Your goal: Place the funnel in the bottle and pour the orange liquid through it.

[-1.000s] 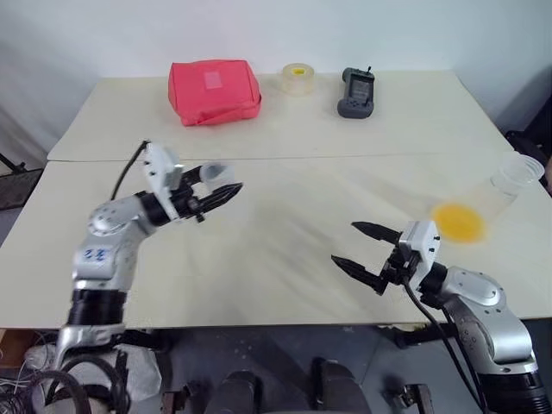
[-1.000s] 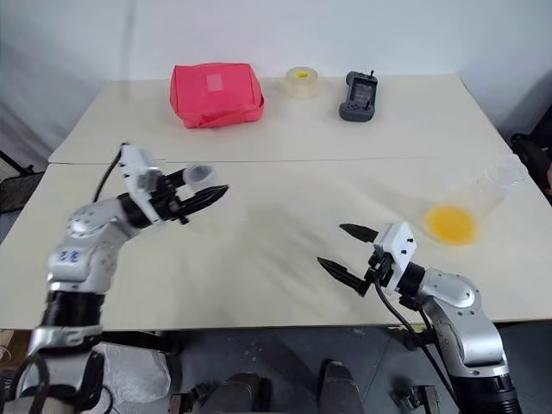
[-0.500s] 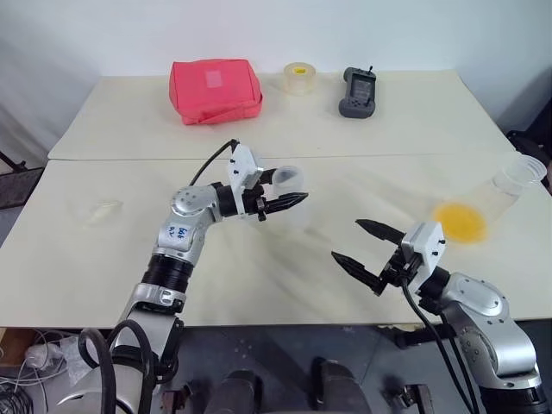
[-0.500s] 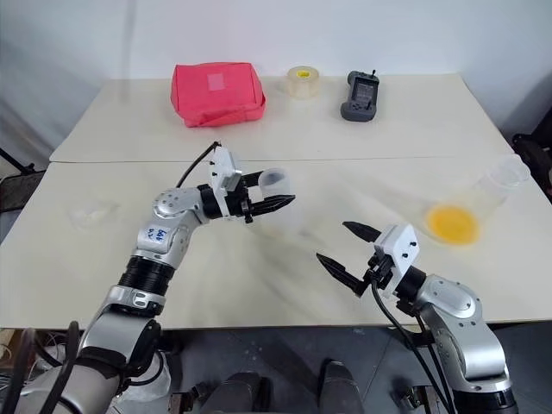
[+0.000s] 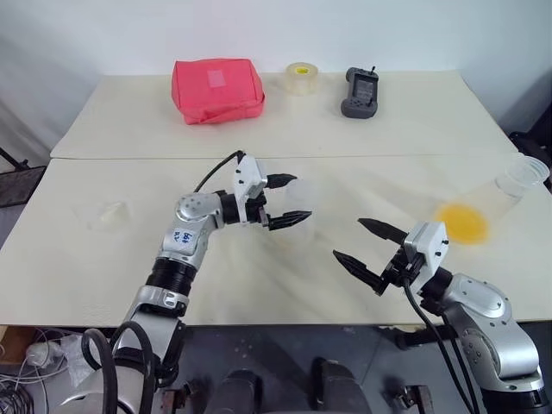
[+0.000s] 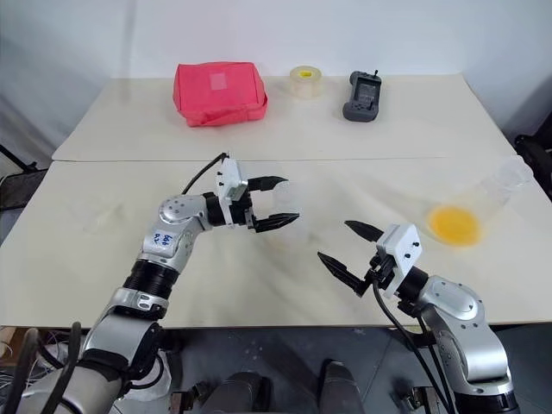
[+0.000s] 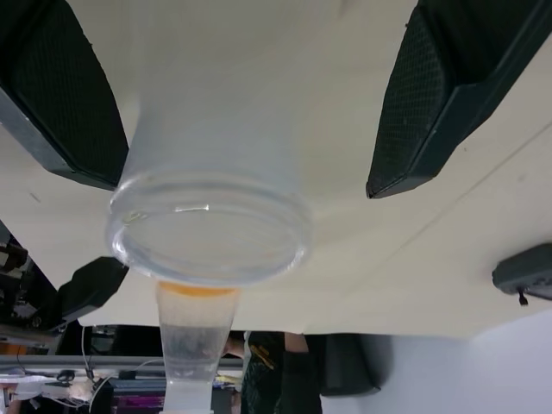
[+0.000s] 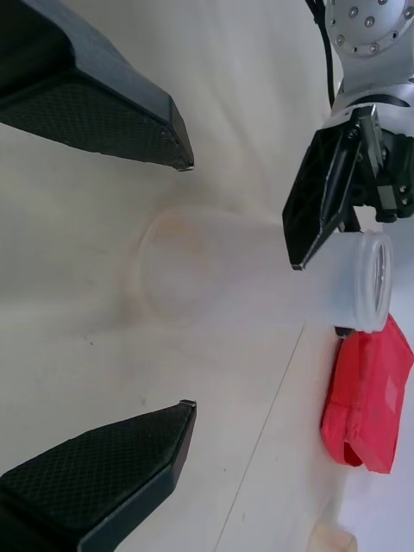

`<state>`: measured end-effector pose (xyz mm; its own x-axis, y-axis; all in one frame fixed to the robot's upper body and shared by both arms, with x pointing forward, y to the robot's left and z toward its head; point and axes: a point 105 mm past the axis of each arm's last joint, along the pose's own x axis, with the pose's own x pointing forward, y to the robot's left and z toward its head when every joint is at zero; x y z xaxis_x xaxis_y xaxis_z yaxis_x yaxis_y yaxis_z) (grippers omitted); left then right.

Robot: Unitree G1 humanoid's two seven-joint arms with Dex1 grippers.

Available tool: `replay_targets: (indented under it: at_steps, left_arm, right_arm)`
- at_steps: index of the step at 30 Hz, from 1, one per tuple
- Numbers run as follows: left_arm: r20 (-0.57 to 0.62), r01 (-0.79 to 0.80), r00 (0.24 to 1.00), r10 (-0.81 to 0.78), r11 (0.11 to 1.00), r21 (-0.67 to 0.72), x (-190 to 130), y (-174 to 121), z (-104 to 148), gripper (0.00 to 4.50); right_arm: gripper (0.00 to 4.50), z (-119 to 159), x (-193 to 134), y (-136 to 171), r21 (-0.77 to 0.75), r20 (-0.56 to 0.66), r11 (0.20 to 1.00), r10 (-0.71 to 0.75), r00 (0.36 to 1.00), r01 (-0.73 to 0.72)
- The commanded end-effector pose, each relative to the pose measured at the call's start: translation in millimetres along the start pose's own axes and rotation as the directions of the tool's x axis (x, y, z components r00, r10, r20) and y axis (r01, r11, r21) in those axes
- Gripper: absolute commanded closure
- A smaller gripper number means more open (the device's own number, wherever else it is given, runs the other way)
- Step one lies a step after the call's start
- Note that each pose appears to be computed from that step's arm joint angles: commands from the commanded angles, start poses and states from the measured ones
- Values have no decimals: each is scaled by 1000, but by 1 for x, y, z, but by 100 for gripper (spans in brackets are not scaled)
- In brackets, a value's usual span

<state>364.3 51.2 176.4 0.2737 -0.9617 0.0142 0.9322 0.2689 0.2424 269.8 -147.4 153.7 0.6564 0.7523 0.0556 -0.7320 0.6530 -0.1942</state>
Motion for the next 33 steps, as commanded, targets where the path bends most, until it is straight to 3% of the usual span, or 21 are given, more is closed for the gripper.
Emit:
replay_targets:
  at_steps: [1,7,17,24,33]
  left_arm:
    - [48,3,999,-5,1000,31,-8,0,19,2]
    - [31,-52,998,52,999,-3,-36,6,27,2]
    - [-16,-458,889,458,889,1,-132,31,36,2]
    - [-74,-734,673,736,677,60,-204,17,18,2]
    - [-84,-946,303,949,311,95,-283,-7,5,2]
  right_arm:
    - [0,13,-1,2,-35,34,999,19,999,-18]
    - [0,14,-1,1,-39,26,998,40,999,-39]
    - [0,37,-3,21,-25,115,964,267,957,-266]
    - [0,51,6,40,0,192,901,426,884,-434]
    - [0,56,20,48,6,225,844,522,823,-537]
